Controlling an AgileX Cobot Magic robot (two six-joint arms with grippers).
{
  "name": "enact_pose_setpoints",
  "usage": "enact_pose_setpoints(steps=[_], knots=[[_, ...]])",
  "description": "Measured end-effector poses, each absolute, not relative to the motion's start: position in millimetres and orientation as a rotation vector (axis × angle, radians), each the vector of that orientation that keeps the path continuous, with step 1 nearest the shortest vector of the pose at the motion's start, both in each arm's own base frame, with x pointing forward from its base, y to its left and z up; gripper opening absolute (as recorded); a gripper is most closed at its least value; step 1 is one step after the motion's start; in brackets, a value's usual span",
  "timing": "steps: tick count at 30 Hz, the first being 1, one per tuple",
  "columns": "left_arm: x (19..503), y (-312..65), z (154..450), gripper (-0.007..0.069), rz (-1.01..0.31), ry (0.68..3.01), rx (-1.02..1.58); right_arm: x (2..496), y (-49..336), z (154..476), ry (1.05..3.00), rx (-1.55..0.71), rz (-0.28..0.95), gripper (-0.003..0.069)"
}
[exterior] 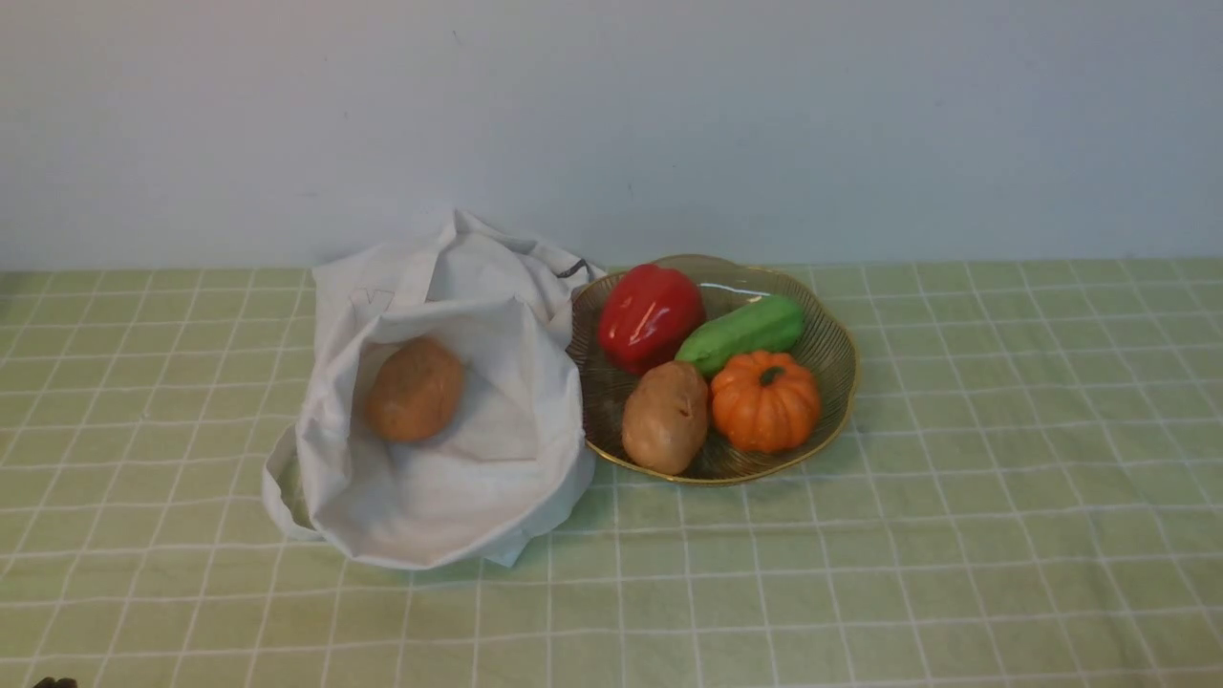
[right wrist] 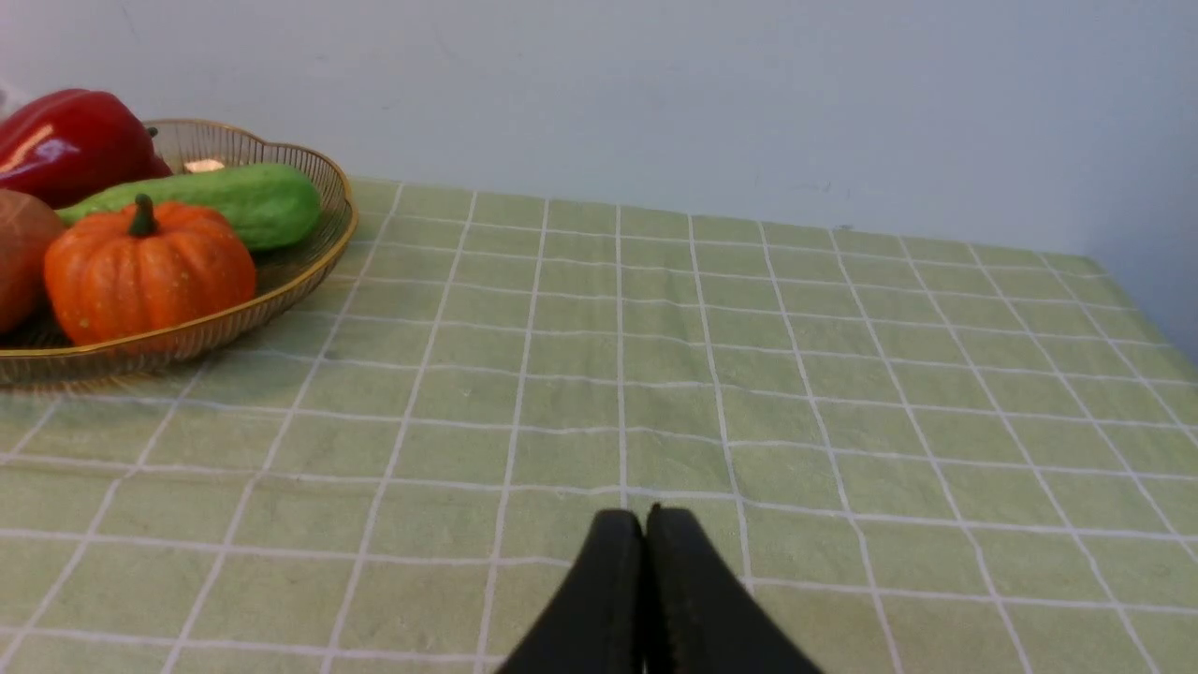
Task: Take vegetables from bag on green coffee tablecloth place on plate.
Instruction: 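Reach into the cloth bag and grasp the potato inside with the left gripper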
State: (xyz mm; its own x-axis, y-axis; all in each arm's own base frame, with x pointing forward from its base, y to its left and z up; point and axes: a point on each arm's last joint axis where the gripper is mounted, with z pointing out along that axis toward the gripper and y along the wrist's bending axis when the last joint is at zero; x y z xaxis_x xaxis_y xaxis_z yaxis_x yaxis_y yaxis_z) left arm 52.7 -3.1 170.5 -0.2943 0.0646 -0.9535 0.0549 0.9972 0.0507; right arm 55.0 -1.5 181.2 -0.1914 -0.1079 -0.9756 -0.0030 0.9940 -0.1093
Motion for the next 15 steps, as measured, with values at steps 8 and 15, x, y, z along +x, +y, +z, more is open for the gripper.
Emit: enact_pose_setpoints(steps=[8,15], knots=[[52.6,-8.9,171.5,-0.0004,-0.230,1.864,-0.112,55.0,-1.5,181.2,1.762,-0.082,-0.094,-0.0015],[52.6,-21.1,180.0,-0.0004,-0.779,1.750,-0.545,55.0,-1.5,181.2,1.762,-0.082,-0.094,-0.0015]])
